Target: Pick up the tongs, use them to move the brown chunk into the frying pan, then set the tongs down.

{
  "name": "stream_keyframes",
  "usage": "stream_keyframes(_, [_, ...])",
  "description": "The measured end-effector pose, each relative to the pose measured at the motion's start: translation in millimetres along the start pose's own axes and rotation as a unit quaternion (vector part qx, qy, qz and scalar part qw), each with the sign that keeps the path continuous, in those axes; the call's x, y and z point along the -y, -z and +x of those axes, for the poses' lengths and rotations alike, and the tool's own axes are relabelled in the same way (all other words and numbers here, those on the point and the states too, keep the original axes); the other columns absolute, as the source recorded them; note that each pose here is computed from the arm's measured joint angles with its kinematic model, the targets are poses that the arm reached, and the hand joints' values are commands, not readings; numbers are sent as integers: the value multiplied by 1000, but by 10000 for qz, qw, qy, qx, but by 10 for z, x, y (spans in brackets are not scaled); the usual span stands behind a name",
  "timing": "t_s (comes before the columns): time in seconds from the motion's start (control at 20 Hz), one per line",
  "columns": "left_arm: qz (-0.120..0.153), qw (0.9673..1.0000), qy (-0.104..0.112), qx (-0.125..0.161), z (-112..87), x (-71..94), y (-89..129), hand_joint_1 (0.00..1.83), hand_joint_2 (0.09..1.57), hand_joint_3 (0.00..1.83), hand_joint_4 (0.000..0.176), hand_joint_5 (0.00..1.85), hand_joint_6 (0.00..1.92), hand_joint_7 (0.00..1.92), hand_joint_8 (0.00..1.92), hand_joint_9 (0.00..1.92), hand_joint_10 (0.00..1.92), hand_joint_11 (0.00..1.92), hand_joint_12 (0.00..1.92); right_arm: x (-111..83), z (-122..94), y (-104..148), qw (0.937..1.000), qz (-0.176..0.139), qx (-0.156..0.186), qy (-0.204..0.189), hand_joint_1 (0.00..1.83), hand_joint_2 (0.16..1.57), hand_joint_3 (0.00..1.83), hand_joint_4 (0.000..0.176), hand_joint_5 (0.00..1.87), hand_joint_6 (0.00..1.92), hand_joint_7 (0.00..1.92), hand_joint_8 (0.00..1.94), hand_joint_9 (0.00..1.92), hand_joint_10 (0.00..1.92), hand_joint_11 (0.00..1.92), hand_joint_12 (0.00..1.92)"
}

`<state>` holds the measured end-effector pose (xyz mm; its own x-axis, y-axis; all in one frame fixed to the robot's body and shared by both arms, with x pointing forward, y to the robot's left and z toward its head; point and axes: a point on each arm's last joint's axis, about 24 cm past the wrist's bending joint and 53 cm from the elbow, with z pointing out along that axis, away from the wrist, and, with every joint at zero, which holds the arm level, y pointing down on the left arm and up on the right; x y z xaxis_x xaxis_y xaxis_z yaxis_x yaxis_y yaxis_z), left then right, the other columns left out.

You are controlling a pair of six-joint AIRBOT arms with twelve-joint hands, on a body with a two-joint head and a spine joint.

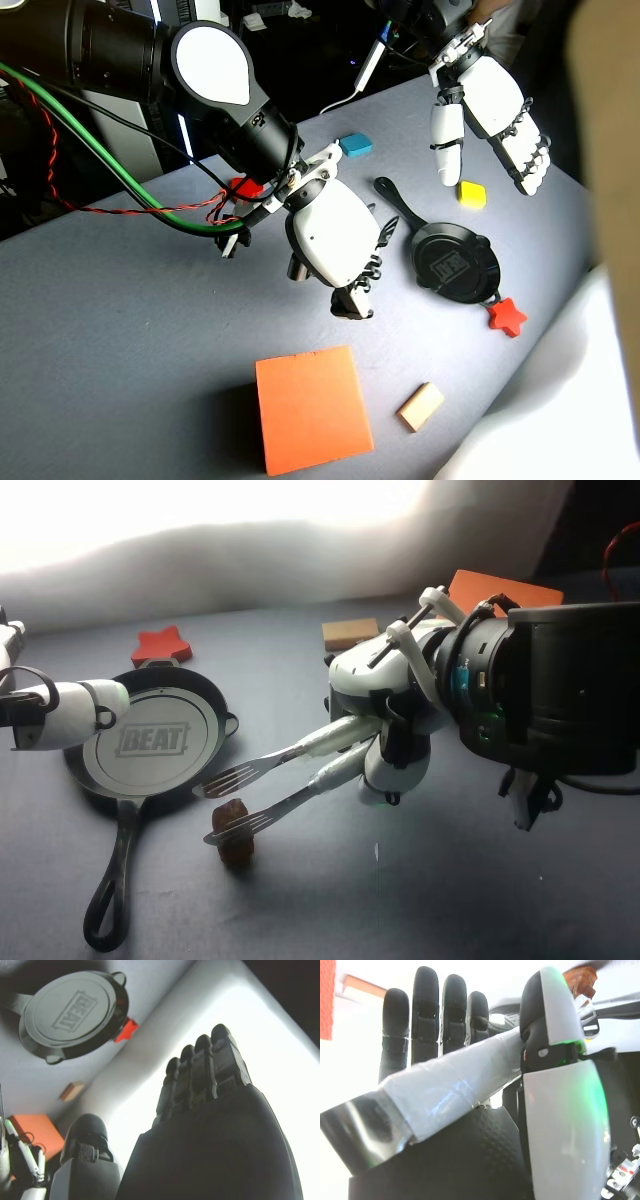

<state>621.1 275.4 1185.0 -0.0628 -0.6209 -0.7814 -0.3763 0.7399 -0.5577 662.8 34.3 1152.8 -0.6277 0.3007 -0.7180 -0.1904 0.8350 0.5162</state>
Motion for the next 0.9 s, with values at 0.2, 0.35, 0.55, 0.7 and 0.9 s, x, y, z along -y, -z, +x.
stream_keyframes(0.2, [-6, 10000, 1, 0, -1, -4, 0, 0, 1172, 0, 0, 11, 4, 41, 8, 18, 7, 8, 6, 83, 40, -56, 10000, 86, -27, 9, 1022, 1105, 0, 0, 800, 3, 908, 5, 901, 4, 316, 1354])
stream_keyframes(0.35, [-9, 10000, 2, -8, 4, -4, 0, 0, 1165, 0, 0, 2, 1, 33, 4, 11, 3, 4, 5, 163, 125, -74, 9998, 174, -111, -1, 1028, 1094, 0, 0, 804, 9, 909, 6, 901, 6, 332, 1326])
stream_keyframes(0.55, [-13, 10000, 3, -9, 4, -6, 0, 0, 1161, 0, 0, 4, 1, 29, 1, 10, 2, 5, 7, 221, 182, -67, 9993, 242, -243, -139, 1027, 1105, 0, 0, 802, 7, 905, 6, 901, 7, 326, 1334])
stream_keyframes(0.7, [-12, 10000, 3, -7, 3, -6, 0, 0, 1159, 0, 0, 7, 2, 32, 2, 13, 3, 7, 10, 232, 186, -68, 9993, 257, -244, -83, 1040, 1120, 4, 0, 924, 44, 992, 27, 989, 41, 446, 1278])
stream_keyframes(0.9, [-26, 10000, 11, -20, 9, -13, 0, 0, 1172, 2, 0, 0, 0, 20, 1, 0, 0, 0, 1, 243, 263, -84, 9991, 274, -313, -27, 1128, 1170, 0, 0, 873, 1132, 1135, 34, 1114, 98, 541, 1380])
